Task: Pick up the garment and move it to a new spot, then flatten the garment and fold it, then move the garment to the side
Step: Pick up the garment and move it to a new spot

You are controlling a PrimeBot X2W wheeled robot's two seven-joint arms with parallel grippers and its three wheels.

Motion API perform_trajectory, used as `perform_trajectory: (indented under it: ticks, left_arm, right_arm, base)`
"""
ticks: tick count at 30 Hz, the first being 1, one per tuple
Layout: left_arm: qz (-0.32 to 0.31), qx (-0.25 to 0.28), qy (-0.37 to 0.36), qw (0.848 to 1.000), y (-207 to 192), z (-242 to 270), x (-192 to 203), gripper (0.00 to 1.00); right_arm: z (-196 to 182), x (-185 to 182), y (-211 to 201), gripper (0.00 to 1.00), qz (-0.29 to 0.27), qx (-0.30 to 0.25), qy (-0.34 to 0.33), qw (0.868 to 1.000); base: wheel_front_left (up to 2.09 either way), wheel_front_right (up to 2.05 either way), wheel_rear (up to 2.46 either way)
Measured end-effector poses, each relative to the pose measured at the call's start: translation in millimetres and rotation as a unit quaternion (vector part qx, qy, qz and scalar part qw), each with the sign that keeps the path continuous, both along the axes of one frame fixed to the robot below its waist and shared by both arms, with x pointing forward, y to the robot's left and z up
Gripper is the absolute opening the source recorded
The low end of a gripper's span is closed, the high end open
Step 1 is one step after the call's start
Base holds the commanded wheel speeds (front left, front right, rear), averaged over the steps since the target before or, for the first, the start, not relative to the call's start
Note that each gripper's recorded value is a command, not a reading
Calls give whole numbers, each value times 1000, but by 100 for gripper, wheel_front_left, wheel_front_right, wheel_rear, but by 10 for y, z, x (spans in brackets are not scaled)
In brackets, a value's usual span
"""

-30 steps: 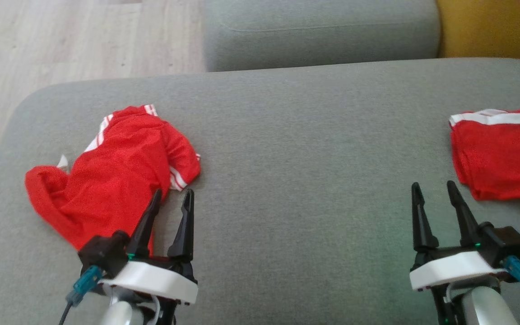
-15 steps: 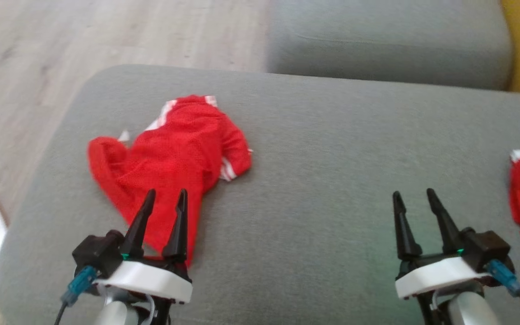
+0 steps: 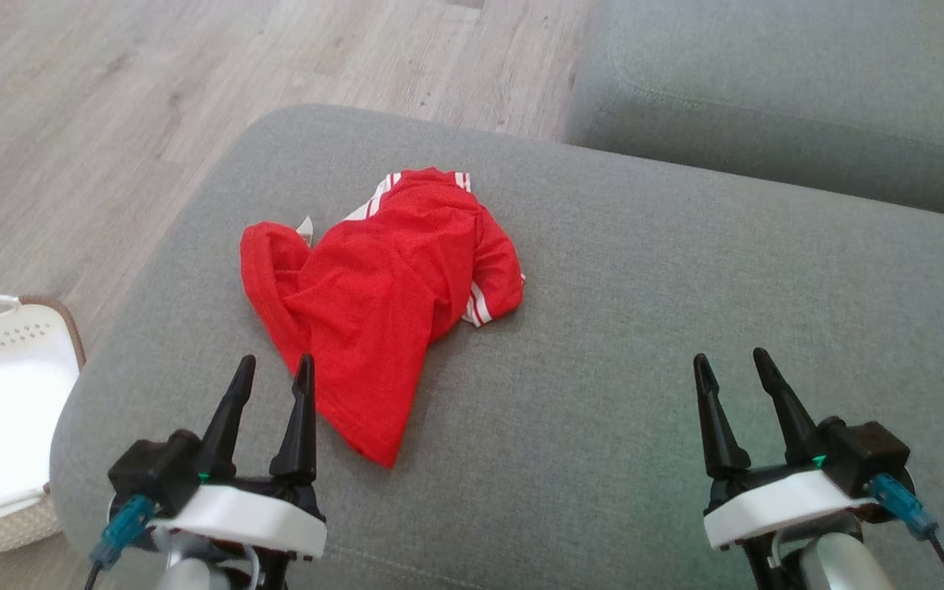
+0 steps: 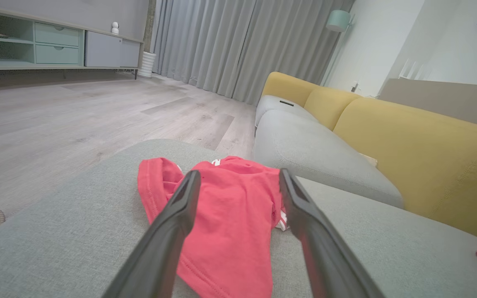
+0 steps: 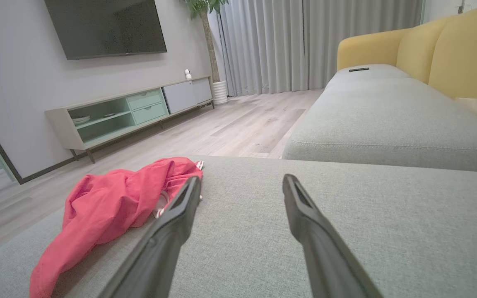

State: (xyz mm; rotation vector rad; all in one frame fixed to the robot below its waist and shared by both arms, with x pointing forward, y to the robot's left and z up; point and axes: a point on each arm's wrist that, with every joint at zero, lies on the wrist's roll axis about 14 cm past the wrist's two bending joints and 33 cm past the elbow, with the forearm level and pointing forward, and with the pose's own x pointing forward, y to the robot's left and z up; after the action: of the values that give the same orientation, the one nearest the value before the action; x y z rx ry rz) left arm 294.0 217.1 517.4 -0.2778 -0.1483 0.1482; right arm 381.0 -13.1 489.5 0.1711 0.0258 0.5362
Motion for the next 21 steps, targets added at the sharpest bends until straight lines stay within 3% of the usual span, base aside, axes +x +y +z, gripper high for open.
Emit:
perform_trajectory:
  ticks: [11,17,21]
  left_arm:
    - [-15,48,60,997,98,-282,264,100]
    - [-44,103,139,984,276,-548,589,100]
    - [-75,134,203,967,333,-728,895,100]
  right_arm:
    - [-221,81,-90,100,-12,-7,27,1000]
    - [-334,199,-194,100,-29,-14,36,999]
    - [-360,345,-256,100,-41,-15,34,998]
  base:
    - [0,0,0]
    - [0,0,0]
    - [0,0,0]
